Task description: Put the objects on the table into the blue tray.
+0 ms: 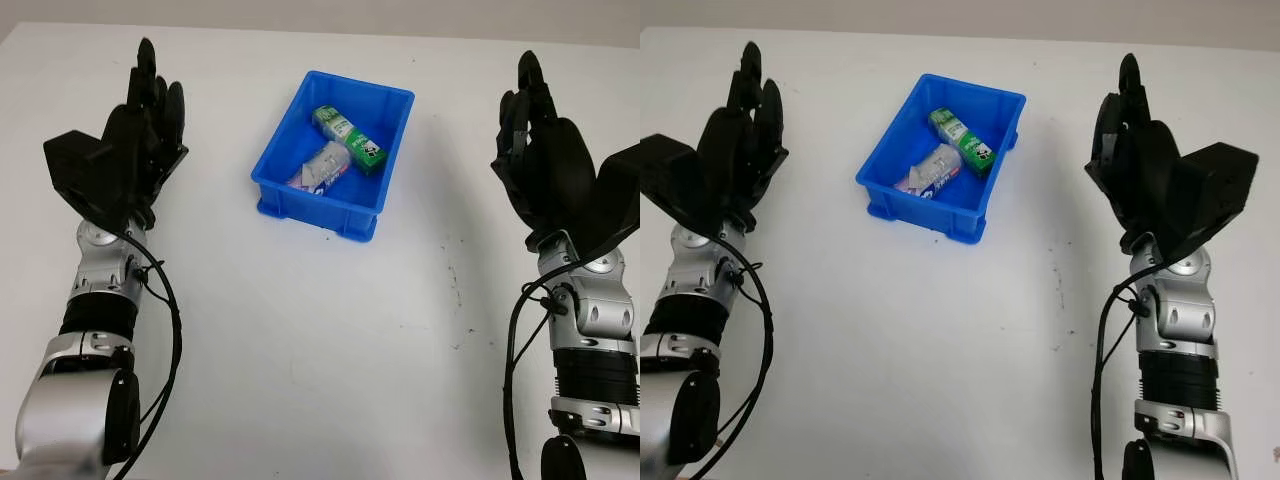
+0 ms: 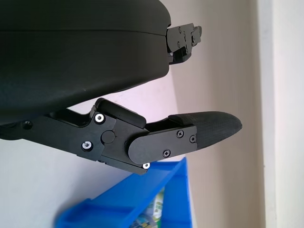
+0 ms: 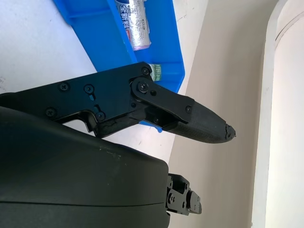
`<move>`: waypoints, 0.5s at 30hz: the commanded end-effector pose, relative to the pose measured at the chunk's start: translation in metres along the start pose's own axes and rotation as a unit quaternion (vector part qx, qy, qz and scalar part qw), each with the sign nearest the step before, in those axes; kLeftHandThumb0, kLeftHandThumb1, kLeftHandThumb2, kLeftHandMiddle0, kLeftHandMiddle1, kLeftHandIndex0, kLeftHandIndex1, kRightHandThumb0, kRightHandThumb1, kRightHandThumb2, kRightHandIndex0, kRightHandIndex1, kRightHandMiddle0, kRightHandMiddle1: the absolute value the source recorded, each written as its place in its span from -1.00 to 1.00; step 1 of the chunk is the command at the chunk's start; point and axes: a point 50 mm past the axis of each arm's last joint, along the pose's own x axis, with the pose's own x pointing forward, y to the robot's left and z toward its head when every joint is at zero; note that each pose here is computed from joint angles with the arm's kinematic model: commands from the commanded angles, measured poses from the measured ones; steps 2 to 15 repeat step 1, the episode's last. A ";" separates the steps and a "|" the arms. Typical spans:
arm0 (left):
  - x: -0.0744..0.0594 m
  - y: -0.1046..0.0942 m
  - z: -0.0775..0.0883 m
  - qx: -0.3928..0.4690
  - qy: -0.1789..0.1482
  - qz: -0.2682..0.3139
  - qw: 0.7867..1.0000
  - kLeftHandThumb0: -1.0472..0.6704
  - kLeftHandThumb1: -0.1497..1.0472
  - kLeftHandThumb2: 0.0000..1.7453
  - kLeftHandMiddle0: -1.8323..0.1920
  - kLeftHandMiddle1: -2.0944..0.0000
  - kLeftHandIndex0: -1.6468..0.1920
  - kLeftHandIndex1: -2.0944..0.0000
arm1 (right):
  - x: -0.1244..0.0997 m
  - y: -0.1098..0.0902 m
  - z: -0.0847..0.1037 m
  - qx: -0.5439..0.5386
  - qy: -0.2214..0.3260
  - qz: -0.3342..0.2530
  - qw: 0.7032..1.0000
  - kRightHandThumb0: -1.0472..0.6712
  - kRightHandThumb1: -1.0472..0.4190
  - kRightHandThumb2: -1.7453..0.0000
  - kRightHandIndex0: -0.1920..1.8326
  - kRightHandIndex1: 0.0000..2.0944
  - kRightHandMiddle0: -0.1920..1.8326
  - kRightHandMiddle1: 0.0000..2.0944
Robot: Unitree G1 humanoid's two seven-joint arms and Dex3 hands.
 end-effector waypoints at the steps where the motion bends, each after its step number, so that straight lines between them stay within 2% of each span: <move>1: -0.004 0.001 -0.002 -0.007 -0.003 0.001 1.000 -0.66 1.00 -0.29 1.00 1.00 1.00 1.00 | 0.001 0.003 0.002 0.003 -0.004 0.003 1.000 -0.59 -1.00 0.06 -1.00 -1.00 -1.00 -1.00; 15: -0.004 0.001 -0.002 -0.007 -0.003 0.001 1.000 -0.66 1.00 -0.29 1.00 1.00 1.00 1.00 | 0.001 0.003 0.002 0.003 -0.004 0.003 1.000 -0.59 -1.00 0.06 -1.00 -1.00 -1.00 -1.00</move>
